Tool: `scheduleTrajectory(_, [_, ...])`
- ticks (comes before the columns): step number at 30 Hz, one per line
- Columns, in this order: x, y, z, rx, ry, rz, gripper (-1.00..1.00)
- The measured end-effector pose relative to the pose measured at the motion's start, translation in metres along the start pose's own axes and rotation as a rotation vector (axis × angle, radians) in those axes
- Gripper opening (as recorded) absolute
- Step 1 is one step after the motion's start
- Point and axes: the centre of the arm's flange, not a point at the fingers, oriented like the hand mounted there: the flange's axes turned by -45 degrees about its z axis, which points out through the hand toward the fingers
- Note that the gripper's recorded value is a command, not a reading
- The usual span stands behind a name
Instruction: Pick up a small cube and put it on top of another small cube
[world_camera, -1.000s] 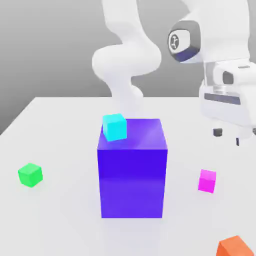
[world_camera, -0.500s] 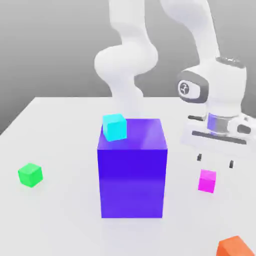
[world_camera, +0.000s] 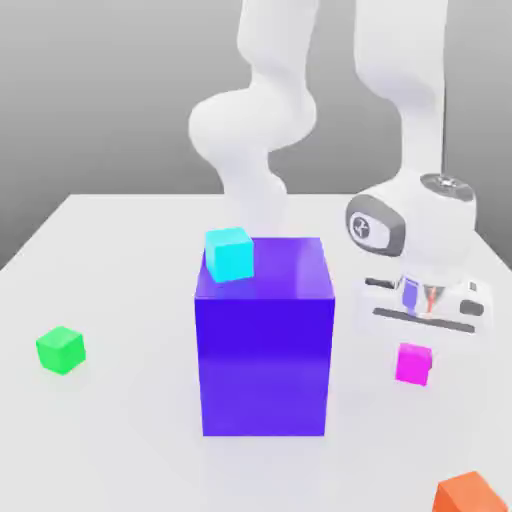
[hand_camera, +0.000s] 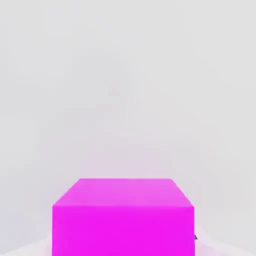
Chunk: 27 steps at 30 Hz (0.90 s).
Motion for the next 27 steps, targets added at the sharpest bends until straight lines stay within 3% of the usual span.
scheduleTrajectory(6, [0.000, 0.000, -0.049, 0.000, 0.000, 0.001, -1.00])
scheduleTrajectory(10, [-0.022, 0.012, -0.078, -0.066, -0.038, 0.099, -1.00])
scheduleTrajectory(24, [-0.181, -0.019, -0.176, -0.300, -0.227, 0.674, -1.00])
scheduleTrajectory(27, [-0.226, -0.070, -0.189, -0.300, -0.265, 0.831, -1.00])
